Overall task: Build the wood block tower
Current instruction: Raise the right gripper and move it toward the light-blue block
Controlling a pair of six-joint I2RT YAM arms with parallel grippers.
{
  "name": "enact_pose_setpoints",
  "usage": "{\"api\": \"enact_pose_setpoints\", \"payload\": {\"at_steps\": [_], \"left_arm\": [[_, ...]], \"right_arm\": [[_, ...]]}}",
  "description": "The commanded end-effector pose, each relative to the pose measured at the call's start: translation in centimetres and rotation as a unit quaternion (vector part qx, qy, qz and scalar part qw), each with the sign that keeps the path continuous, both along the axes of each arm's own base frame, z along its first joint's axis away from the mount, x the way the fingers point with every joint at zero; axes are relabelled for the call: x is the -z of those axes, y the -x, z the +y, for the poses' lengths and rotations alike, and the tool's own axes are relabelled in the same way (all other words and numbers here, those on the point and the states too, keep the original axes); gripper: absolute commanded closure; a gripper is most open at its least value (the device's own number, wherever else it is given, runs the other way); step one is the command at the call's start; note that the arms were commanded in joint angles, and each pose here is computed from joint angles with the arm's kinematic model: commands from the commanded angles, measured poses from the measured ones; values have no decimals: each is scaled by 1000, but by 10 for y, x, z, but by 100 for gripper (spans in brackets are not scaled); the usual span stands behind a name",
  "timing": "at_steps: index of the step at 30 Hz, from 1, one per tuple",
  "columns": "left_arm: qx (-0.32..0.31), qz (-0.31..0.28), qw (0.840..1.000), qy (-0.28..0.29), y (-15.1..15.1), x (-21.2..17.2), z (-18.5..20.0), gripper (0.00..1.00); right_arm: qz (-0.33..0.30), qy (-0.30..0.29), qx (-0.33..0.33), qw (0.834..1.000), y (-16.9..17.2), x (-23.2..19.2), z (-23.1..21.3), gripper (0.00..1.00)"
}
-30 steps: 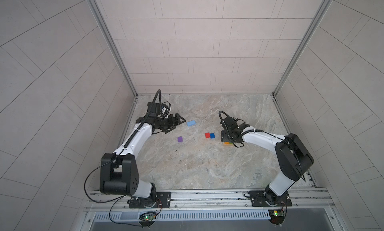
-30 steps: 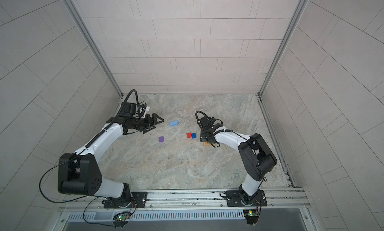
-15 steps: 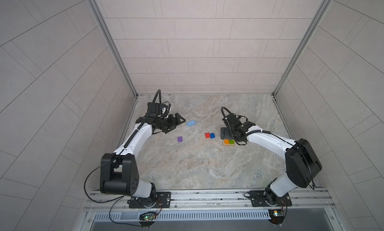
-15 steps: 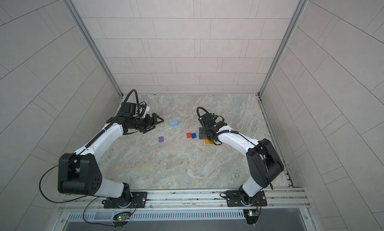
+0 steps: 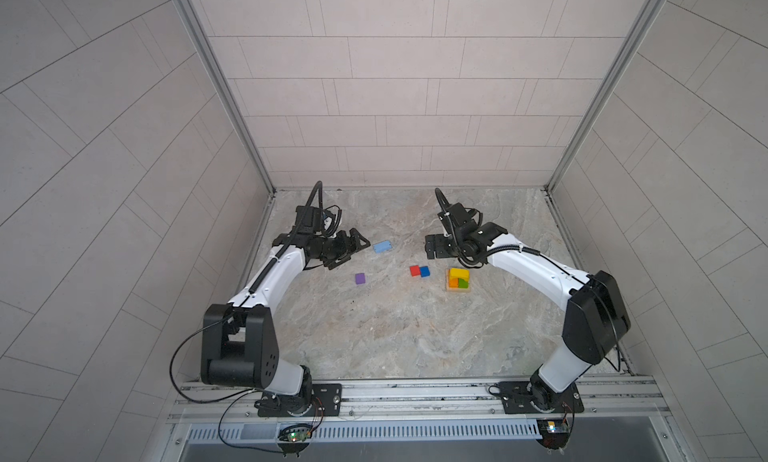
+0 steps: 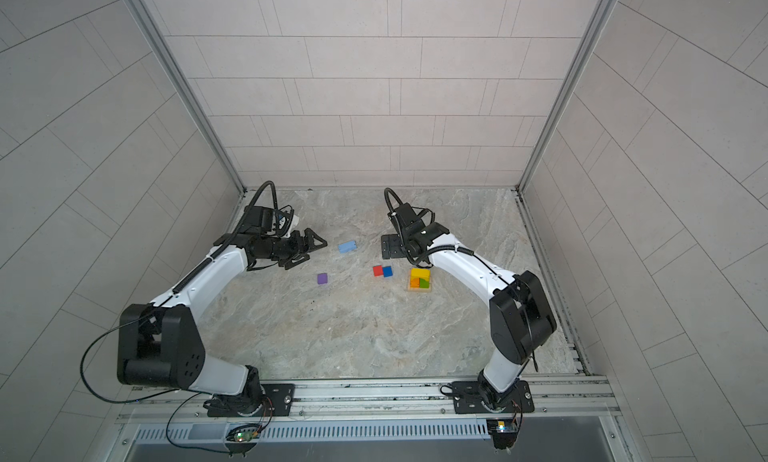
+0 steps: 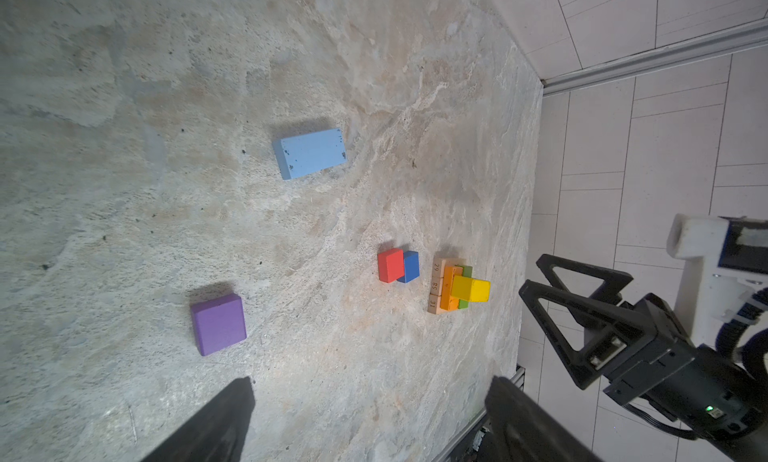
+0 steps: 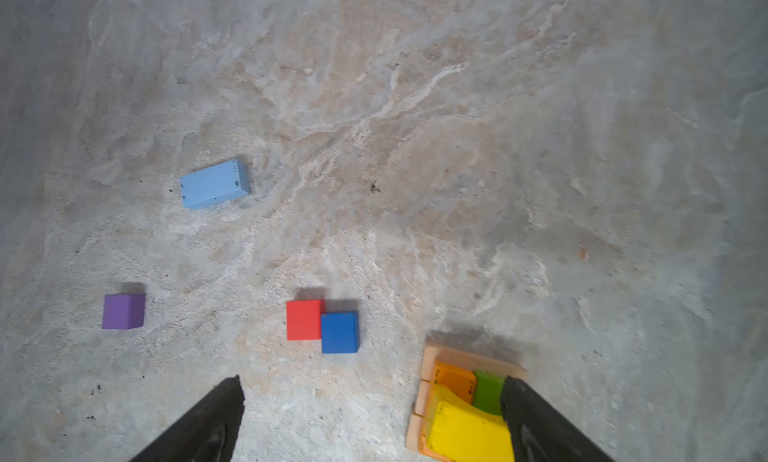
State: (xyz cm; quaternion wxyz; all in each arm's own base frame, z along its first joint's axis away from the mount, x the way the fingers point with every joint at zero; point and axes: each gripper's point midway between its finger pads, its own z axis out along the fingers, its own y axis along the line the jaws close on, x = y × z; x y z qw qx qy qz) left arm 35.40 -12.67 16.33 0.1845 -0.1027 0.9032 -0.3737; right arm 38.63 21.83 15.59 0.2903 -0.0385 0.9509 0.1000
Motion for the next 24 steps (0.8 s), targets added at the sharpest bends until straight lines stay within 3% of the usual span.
{"api": "enact_pose_setpoints", "payload": {"at_steps": [1,12,24], "left_arm": [[-4,2,1000,-6,-2,1,6,6],[-26,0,1000,-3,-5,-1,20,6],[-28,-5,1000,-5,-5,-3,22,6]], "right_arm": [[13,-40,-39,998,-8,6,34,4],[24,-66,-88,994,-44,34,117,5],[1,-7,-110,994,-75,63,150,5]]}}
